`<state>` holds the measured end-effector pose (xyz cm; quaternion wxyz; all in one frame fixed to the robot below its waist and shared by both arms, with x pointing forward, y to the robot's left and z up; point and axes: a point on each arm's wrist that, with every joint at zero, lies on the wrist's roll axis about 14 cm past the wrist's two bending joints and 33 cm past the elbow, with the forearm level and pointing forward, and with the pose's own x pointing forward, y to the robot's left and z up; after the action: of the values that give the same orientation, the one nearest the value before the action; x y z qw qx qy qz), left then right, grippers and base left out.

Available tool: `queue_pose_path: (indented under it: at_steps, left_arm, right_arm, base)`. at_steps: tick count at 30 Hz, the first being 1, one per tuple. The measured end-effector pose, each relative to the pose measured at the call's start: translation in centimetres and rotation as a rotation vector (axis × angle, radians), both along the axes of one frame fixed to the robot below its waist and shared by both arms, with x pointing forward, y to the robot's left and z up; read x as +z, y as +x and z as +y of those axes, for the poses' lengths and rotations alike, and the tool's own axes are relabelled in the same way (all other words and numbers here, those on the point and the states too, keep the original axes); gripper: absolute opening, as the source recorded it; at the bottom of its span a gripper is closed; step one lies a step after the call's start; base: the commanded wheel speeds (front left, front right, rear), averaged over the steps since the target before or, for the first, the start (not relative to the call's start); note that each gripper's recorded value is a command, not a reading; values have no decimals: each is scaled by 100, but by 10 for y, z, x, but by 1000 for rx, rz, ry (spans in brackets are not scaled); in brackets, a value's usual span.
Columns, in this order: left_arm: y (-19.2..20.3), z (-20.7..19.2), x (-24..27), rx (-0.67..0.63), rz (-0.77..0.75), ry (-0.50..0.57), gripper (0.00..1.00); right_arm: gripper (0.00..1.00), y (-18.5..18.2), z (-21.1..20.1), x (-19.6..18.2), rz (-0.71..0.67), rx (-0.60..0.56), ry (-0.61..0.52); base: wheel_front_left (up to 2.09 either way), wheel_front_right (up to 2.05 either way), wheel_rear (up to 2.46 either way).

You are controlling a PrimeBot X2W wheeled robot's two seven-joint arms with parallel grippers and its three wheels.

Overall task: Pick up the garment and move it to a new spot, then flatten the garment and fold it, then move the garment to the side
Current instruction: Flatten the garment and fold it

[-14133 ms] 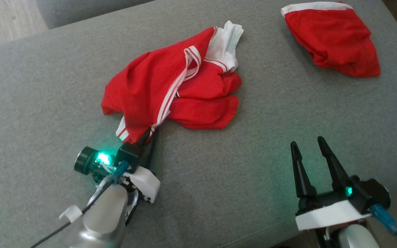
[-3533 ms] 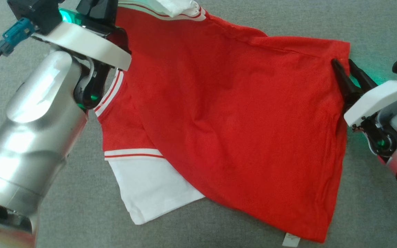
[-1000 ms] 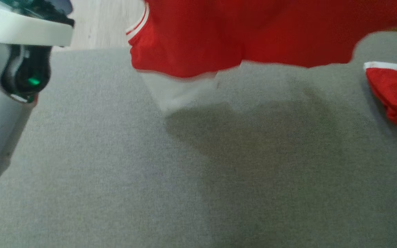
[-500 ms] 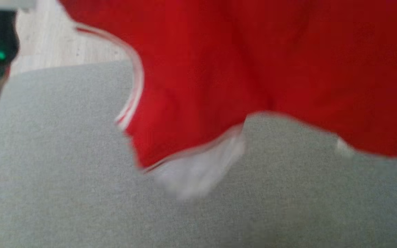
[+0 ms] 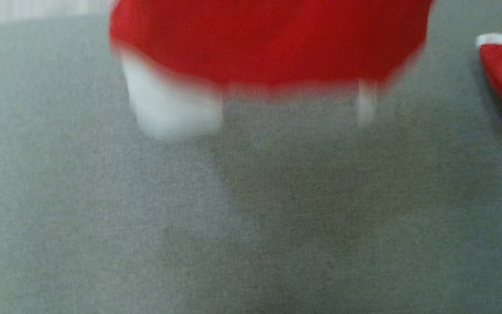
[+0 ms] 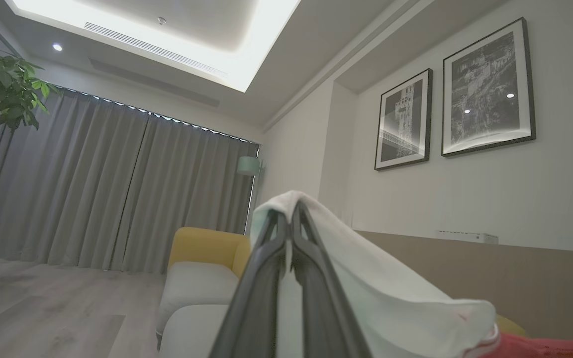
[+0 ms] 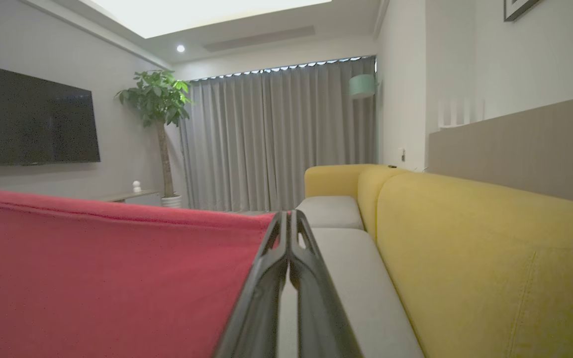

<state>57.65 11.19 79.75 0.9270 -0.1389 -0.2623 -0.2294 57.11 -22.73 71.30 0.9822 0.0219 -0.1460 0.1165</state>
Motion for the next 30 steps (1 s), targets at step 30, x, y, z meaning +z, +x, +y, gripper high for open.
queue_pose_path:
  at_steps: [30]
  left_arm:
    - [-112,14,-285,-101,549,85,0]
  right_arm:
    - [0,-42,-12,-206,343,-41,6]
  base:
    - [0,0,0]
